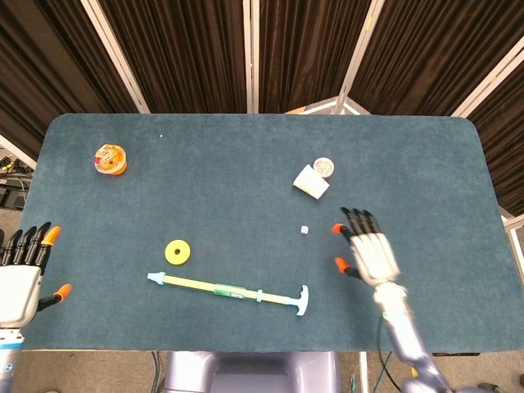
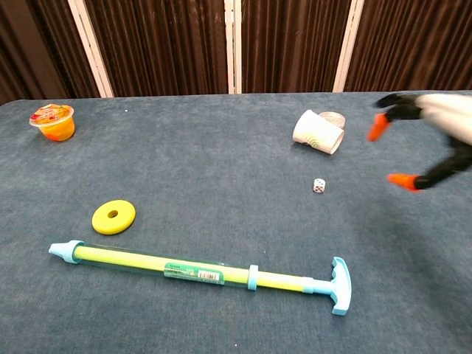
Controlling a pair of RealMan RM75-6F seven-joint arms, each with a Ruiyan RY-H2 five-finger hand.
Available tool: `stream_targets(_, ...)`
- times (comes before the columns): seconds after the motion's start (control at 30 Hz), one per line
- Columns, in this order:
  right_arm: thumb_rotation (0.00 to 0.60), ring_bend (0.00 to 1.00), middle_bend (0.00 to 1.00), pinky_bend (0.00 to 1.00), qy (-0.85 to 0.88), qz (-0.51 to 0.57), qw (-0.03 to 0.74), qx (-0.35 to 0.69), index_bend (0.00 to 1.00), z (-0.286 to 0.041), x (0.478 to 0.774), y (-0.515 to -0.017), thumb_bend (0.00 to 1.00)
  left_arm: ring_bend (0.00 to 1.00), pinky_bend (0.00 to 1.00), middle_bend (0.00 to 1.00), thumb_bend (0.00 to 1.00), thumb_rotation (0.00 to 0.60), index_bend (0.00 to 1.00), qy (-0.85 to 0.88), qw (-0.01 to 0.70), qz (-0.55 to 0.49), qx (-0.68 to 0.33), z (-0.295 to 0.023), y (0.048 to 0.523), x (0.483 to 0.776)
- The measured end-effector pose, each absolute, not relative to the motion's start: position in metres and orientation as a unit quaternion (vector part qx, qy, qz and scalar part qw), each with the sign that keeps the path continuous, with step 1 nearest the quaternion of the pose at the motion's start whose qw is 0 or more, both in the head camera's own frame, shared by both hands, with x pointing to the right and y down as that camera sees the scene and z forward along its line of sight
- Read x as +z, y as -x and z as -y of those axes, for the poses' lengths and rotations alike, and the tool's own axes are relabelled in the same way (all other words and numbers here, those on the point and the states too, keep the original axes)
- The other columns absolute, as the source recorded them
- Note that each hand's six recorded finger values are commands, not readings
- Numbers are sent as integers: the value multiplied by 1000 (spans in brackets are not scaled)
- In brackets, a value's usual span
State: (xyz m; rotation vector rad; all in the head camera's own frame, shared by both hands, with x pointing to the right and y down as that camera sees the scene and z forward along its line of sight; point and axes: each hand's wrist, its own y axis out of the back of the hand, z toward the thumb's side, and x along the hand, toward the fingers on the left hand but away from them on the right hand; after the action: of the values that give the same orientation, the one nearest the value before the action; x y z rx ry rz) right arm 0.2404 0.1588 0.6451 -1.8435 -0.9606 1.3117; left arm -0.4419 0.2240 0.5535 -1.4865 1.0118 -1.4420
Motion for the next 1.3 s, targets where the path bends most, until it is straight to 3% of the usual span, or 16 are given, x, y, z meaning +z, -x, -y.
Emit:
stream_targets(0.37,600,0,68,0,713,344,309,526,363,-132,699,-186,200,0,0,0,45,600,0,584,392,-408,-582,-217,453,559)
stream_targets(1.3,600,0,110,0,696,344,274,568,455,-122,750,-183,217,0,0,0,46,600,0,584,385,-404,-589,-215,455,566)
